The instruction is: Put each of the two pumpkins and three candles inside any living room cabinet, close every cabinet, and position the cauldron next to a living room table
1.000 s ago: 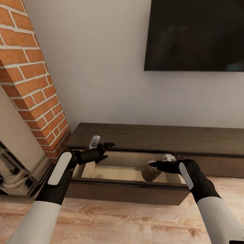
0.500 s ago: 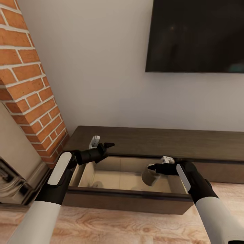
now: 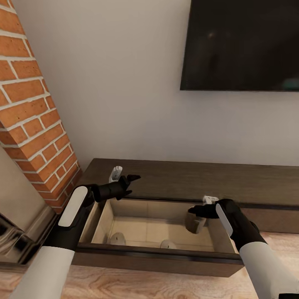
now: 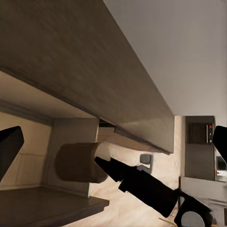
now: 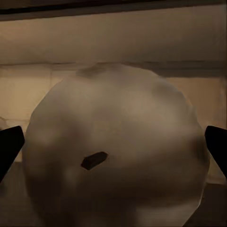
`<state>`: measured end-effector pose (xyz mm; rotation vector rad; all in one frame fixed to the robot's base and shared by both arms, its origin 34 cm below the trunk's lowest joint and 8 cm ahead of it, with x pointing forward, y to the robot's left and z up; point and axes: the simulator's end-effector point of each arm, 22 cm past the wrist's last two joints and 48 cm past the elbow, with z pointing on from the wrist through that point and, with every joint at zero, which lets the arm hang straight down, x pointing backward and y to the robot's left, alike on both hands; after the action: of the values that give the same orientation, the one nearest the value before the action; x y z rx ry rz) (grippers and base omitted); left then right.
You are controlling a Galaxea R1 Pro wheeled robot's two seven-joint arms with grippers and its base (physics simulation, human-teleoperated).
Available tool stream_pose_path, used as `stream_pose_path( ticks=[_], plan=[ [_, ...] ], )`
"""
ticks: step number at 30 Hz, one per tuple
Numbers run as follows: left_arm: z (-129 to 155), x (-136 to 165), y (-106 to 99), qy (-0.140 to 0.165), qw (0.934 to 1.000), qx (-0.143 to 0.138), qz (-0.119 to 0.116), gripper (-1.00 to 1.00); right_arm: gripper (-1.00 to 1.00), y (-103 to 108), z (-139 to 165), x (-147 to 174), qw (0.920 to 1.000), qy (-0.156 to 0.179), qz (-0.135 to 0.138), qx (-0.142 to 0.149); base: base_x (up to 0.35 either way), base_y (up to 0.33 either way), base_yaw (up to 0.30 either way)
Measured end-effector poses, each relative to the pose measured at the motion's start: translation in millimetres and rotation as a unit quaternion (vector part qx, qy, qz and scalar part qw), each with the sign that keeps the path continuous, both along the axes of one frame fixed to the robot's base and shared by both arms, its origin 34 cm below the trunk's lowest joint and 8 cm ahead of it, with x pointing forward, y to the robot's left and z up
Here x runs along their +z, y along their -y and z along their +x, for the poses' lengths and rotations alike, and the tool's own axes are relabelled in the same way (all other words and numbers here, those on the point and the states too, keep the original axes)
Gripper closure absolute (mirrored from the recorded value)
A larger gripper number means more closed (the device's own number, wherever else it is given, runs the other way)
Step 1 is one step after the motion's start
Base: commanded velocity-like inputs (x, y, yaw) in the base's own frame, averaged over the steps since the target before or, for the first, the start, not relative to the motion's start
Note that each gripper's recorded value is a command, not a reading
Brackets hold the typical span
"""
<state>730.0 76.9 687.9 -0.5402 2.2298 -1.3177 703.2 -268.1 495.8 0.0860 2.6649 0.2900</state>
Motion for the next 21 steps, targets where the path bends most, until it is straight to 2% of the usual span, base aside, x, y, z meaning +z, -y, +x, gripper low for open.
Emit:
stream_pose_path(
  ticks=[1,2,5,12,21],
  plan=[
    [0,0,0,0.000,1.0000,0.000,0.000,-1.00,1.00,8,-7,-13,0.9996,-0.015,-0.019,-0.016,0.005,0.000,0.000],
    [0,0,0,0.000,1.0000,0.000,0.000,-1.00,1.00,14,-9,-18,0.9990,-0.020,-0.037,-0.018,0.003,0.000,0.000],
    [0,0,0,0.000,1.0000,0.000,0.000,-1.00,1.00,22,-20,-39,0.9968,-0.035,-0.062,-0.037,0.000,0.000,0.000],
    [0,0,0,0.000,1.0000,0.000,0.000,-1.00,1.00,26,-34,-60,0.9955,-0.051,-0.066,-0.045,0.000,0.000,0.000],
    [-4,-15,1,0.000,1.0000,-0.001,0.000,-1.00,1.00,28,-37,-83,0.9957,-0.040,-0.067,-0.050,0.000,0.000,0.000]
  ],
)
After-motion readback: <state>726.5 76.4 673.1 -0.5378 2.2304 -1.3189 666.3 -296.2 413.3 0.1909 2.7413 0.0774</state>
